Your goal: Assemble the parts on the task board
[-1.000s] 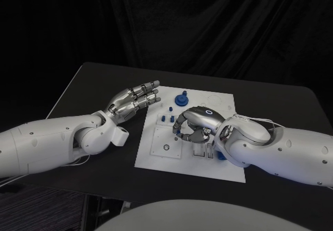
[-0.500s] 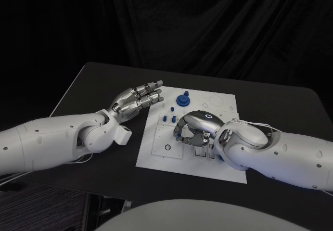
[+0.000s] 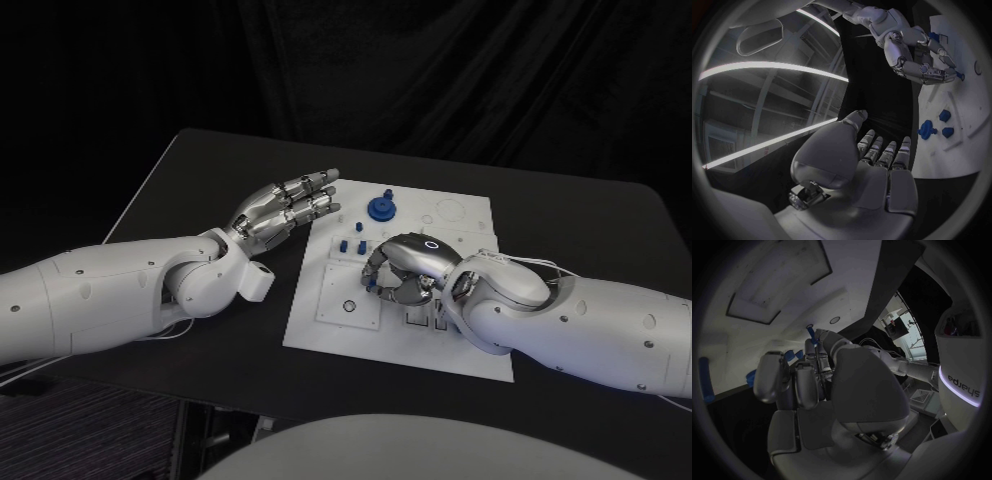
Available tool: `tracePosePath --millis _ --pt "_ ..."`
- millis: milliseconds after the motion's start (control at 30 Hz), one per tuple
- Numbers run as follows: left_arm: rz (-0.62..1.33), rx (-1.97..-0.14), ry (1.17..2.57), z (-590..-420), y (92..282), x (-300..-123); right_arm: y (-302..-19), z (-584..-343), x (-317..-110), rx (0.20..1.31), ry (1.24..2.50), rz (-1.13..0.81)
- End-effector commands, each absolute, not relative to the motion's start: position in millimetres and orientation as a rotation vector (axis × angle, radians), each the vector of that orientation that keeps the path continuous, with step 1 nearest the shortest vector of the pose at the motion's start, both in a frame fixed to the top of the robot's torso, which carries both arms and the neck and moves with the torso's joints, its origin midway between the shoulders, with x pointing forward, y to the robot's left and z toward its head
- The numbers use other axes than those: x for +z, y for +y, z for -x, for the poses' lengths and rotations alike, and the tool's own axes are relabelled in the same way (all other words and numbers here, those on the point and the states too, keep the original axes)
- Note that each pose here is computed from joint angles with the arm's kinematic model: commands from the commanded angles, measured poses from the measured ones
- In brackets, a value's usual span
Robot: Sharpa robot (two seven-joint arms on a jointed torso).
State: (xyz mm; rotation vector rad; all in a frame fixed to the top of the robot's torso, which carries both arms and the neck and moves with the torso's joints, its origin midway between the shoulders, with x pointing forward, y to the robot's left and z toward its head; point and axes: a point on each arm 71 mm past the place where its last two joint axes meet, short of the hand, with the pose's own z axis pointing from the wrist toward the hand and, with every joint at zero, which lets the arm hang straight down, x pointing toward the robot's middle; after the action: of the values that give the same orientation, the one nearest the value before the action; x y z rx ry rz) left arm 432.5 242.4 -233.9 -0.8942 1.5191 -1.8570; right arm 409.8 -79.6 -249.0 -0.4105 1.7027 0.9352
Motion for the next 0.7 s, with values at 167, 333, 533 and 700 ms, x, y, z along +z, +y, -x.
tracePosePath --millis 167,333,533,700 --pt "0.865 -1.925 1.437 -430.1 242.3 -230.8 -76.2 -408.2 -253.0 0.948 1.695 0.427" --pt "0.869 -1.923 1.442 -429.3 242.7 -232.2 -74.9 -408.5 -254.0 0.949 1.694 0.428" --pt "0.873 -1.922 1.446 -428.8 242.7 -233.4 -74.6 -409.9 -255.6 0.941 1.702 0.428" --pt "0.875 -1.923 1.45 -428.5 242.5 -234.1 -74.5 -410.7 -257.1 0.934 1.71 0.428"
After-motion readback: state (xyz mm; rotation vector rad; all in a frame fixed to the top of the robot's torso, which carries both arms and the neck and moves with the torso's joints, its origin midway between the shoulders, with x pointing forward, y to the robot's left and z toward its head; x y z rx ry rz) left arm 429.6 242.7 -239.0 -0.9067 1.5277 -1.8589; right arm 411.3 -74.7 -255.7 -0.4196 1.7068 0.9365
